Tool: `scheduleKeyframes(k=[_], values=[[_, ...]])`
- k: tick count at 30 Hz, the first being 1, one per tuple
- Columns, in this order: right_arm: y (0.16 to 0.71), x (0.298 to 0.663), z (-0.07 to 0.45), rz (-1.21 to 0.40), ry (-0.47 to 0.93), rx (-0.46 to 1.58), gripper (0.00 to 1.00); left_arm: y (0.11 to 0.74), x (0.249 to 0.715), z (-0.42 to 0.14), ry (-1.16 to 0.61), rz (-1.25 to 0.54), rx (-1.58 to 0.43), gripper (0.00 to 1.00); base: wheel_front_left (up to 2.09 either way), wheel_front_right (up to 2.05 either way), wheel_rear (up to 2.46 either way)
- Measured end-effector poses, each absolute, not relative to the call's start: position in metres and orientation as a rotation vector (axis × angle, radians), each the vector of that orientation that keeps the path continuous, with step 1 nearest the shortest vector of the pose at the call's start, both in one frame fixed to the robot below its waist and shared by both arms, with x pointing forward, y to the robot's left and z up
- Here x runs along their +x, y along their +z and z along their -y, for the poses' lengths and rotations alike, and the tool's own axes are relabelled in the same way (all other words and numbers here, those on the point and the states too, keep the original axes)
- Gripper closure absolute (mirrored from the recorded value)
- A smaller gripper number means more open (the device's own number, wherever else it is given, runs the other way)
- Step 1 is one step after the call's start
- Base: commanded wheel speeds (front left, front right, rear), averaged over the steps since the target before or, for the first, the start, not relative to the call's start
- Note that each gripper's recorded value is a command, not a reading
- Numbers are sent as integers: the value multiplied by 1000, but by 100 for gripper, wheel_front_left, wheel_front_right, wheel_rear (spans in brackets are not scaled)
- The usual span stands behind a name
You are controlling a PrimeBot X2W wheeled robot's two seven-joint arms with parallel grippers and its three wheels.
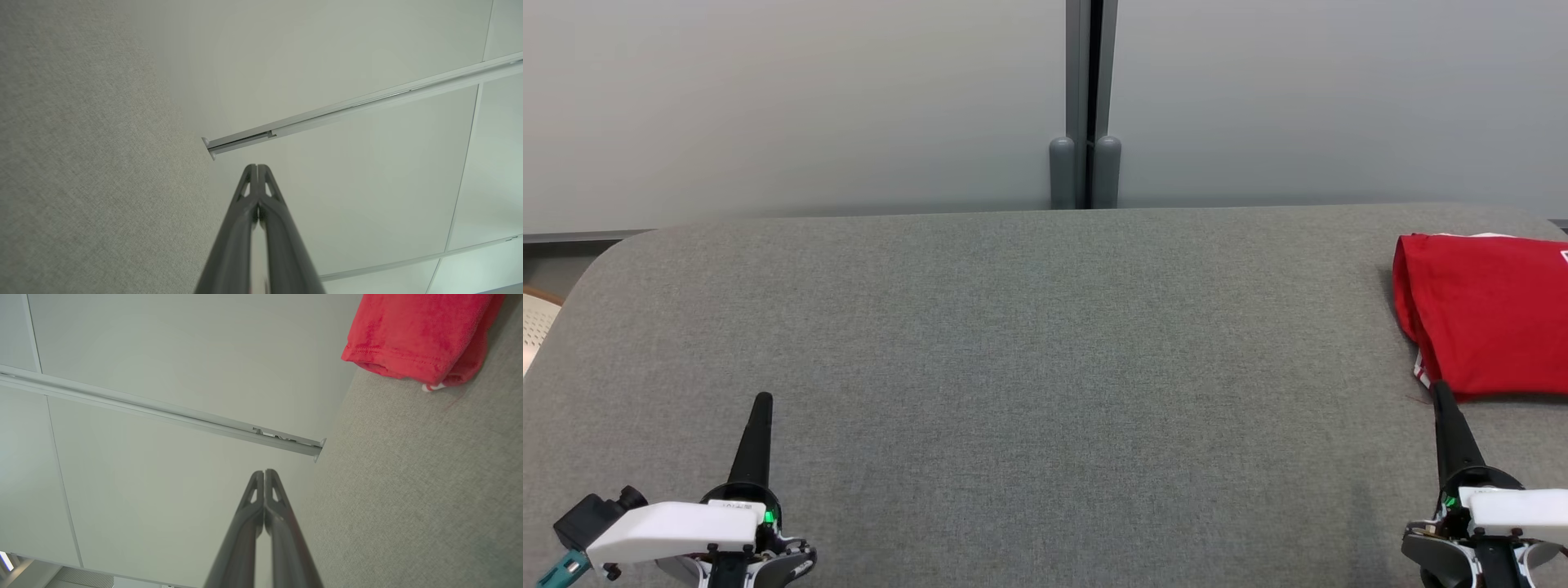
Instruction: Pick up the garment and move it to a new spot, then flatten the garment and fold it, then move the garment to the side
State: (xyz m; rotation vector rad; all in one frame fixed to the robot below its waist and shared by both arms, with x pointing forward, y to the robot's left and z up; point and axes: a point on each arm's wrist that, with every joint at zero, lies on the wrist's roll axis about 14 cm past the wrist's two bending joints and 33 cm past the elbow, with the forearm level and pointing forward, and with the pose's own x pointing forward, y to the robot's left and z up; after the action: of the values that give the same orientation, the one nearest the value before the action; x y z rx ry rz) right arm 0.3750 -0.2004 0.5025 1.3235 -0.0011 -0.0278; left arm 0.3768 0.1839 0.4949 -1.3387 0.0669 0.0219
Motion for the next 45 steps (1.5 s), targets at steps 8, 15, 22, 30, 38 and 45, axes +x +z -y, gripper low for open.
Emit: scheduleKeyframes(k=[8,15,22,30,38,45], values=[[502,378,200,-3,-25,1383,100,496,378,-187,21,-59,-1395,100,0,0,0],[503,381,200,-5,-20,1439,100,498,381,-191,19,-47,-1445,100,0,0,0],[503,383,199,-10,-15,1492,100,499,383,-194,18,-36,-1495,100,0,0,0],[504,386,200,-7,-11,1549,100,502,386,-198,16,-19,-1551,100,0,0,0],[505,388,200,-6,-6,1574,100,503,387,-200,10,-10,-1575,100,0,0,0],[505,388,200,-4,-8,1576,100,503,387,-200,11,-9,-1577,100,0,0,0]])
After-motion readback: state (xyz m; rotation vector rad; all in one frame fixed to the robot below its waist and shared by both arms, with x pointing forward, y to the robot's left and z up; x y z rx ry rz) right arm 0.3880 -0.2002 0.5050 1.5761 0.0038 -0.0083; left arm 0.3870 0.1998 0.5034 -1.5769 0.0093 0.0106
